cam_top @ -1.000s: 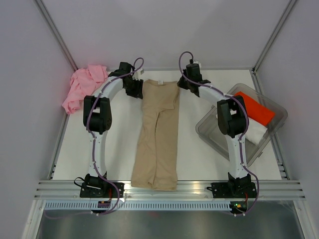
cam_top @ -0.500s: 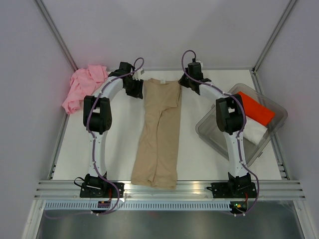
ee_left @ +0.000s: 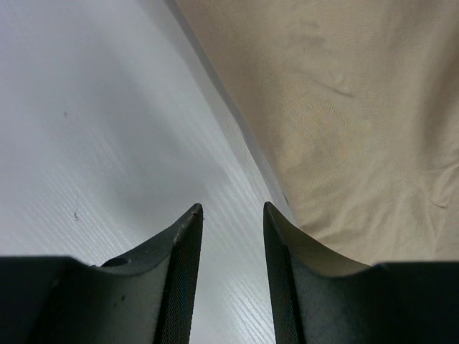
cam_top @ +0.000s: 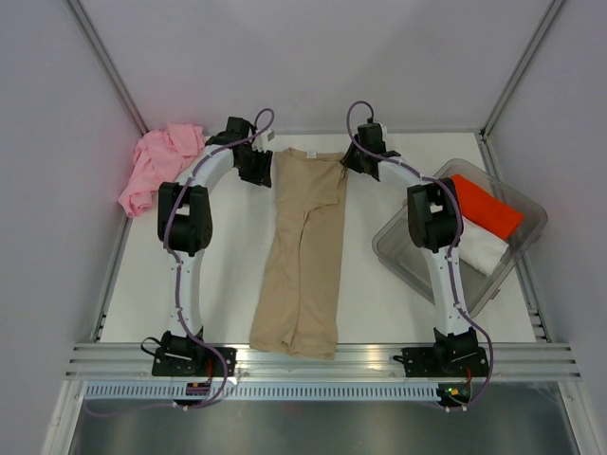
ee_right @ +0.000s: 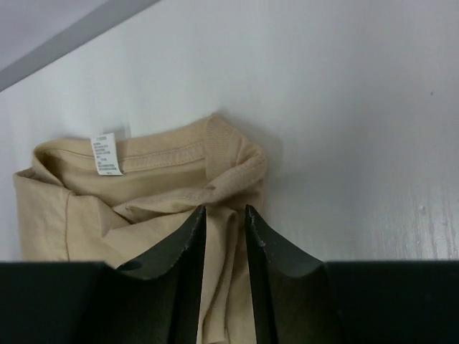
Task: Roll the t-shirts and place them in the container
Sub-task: Fold the tshirt
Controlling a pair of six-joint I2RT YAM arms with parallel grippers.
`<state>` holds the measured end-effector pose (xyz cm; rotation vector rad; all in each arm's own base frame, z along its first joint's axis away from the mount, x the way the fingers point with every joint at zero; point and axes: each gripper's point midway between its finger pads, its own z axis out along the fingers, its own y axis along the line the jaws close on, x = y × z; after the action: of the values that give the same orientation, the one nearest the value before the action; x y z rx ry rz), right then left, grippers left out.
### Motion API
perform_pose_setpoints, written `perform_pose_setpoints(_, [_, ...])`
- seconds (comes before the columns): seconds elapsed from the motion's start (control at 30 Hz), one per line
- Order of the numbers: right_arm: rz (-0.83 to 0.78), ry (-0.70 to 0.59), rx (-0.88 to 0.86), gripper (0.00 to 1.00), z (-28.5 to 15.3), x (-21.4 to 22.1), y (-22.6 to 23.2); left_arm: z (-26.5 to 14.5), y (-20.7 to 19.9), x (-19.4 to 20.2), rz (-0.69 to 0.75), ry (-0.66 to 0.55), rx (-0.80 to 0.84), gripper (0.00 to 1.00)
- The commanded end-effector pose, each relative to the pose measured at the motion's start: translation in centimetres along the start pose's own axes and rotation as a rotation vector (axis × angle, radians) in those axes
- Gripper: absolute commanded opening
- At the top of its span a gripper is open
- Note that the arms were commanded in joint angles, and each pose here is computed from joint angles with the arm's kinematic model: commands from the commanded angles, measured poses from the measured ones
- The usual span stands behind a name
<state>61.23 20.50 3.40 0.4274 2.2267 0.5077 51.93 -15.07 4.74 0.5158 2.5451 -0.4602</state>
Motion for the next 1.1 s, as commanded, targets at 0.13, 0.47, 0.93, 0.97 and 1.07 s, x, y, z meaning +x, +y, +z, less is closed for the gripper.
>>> perform_pose_setpoints(0.13, [-0.086,-0.108,-0.020,0.39,-3.5,-5.4,2.6,-2.8,-0.3,-1.5,0.043,-0.053,-0.009,0.45])
perform_pose_setpoints(0.47, [-0.102,-0.083,-0.096,0.41,-9.1,-0.1,3.0,-4.4,-2.0,-1.6,0.042,-0.070,0.034,0.45])
perform_pose_setpoints(0.93, [-0.097,0.099,-0.111,0.42,-7.3,7.7,2.6,-3.5,-6.4,3.9,0.135,0.051,0.066,0.45])
perform_pose_setpoints(0.97, [-0.097,0.101,-0.100,0.43,-7.3,7.9,2.2,-3.4,-6.5,4.0,0.133,0.055,0.068,0.45])
perform_pose_setpoints(1.07, [-0.098,0.111,-0.087,0.43,-7.4,8.3,1.8,-3.4,-6.9,3.9,0.136,0.050,0.074,0.46])
